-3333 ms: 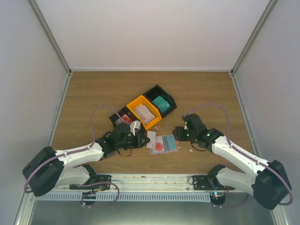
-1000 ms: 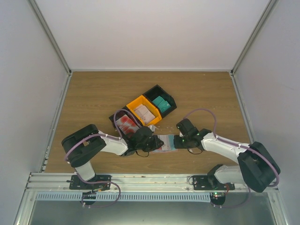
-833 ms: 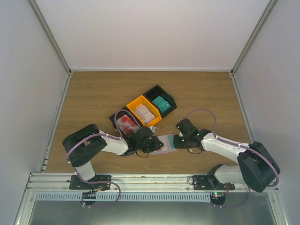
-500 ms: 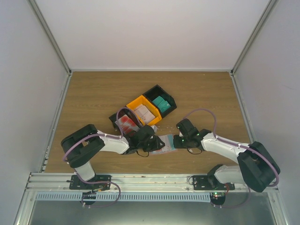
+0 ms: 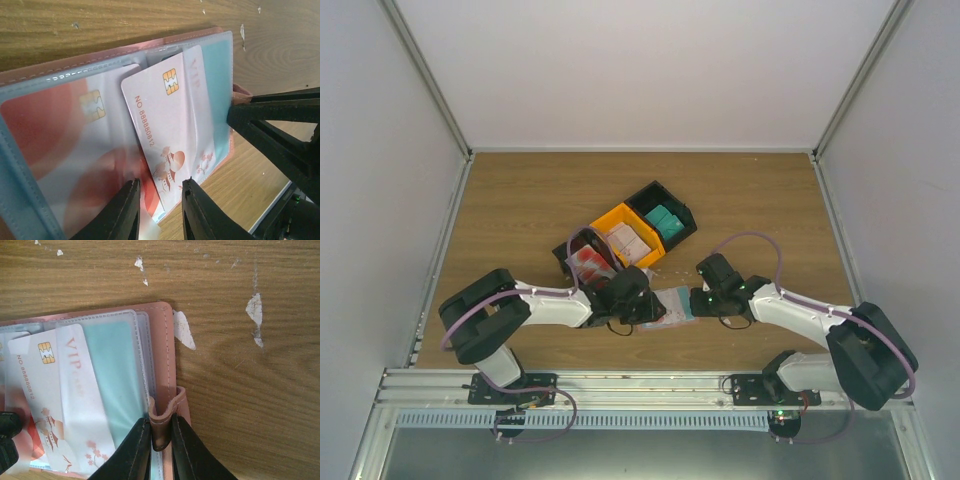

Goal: Put the credit cards into the card holder
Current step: Insert the credit card into the card holder.

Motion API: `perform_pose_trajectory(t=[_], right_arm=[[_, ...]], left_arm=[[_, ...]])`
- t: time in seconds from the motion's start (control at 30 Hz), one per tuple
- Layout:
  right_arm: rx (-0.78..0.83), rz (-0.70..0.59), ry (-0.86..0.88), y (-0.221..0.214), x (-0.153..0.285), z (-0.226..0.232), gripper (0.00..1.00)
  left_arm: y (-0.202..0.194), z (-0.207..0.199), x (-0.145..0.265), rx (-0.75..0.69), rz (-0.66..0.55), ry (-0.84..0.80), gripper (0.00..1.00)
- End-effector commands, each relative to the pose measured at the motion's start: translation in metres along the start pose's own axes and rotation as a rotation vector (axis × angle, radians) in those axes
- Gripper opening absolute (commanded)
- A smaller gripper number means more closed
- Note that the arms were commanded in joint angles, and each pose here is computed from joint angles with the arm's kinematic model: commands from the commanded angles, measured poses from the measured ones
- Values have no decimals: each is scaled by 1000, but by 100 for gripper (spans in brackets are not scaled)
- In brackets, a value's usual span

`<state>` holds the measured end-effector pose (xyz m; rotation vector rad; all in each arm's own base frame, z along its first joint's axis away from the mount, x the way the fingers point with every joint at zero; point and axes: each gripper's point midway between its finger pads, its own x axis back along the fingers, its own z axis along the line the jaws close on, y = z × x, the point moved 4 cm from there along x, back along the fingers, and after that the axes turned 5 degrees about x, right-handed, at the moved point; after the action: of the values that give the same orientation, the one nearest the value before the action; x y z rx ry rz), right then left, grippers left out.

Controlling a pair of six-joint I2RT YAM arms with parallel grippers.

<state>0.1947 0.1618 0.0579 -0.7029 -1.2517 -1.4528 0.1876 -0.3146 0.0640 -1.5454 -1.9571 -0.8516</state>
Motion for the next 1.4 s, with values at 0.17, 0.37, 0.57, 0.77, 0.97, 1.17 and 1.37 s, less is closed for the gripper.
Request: perform_pose_trajectory(t=[0.17, 0.37, 0.57, 0.77, 0.97, 1.17, 1.37], right_arm=[[-11, 82, -42, -23, -8, -11, 13], [-12, 77, -38, -22, -7, -10, 13], [-11, 63, -18, -19, -4, -7, 13], [-19, 34, 6, -14, 0, -2, 19], [-28, 9, 16, -11, 6, -1, 22], [-48, -50, -26, -3, 20, -4, 28], [-51, -73, -37, 2, 24, -5, 39]], left_arm=[[6, 1, -10, -44, -1, 60, 22], [9, -1, -18, -50, 23, 64, 16], [11, -10, -24, -116, 51, 57, 15], [12, -17, -28, -178, 82, 29, 15], [13, -27, -29, -222, 105, -46, 15], [18, -41, -13, -261, 72, -89, 16], [23, -38, 2, -244, 26, -42, 23]])
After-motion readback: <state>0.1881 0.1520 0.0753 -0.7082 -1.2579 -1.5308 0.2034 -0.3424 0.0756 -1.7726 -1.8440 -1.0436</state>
